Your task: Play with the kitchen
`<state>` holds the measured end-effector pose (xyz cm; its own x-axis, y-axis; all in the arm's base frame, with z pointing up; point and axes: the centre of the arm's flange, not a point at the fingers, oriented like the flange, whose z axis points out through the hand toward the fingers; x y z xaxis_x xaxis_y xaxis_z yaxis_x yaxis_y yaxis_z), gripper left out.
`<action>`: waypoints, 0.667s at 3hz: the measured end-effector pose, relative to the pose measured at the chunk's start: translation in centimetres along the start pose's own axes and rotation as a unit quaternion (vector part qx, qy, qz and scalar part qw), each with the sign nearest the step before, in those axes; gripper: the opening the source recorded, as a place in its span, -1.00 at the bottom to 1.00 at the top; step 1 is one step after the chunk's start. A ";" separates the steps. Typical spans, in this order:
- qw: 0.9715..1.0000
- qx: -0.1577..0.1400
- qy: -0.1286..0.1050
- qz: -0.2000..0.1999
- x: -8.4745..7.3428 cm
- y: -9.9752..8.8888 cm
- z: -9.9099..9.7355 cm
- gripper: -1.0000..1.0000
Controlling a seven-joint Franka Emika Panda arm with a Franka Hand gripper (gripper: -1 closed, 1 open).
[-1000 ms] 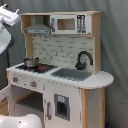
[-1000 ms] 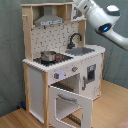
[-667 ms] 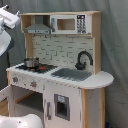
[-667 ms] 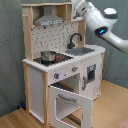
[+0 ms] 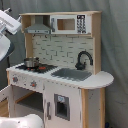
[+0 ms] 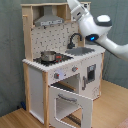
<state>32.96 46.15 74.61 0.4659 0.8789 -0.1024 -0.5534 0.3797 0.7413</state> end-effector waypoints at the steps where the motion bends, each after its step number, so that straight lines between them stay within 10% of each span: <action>1: 0.999 -0.007 -0.037 0.022 0.8 -1.5 -0.5 1.00; 2: 0.996 -0.014 -0.075 0.046 1.0 -2.5 -0.7 1.00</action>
<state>34.30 46.29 72.16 0.5096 0.8578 0.0670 -0.6158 0.3092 0.7247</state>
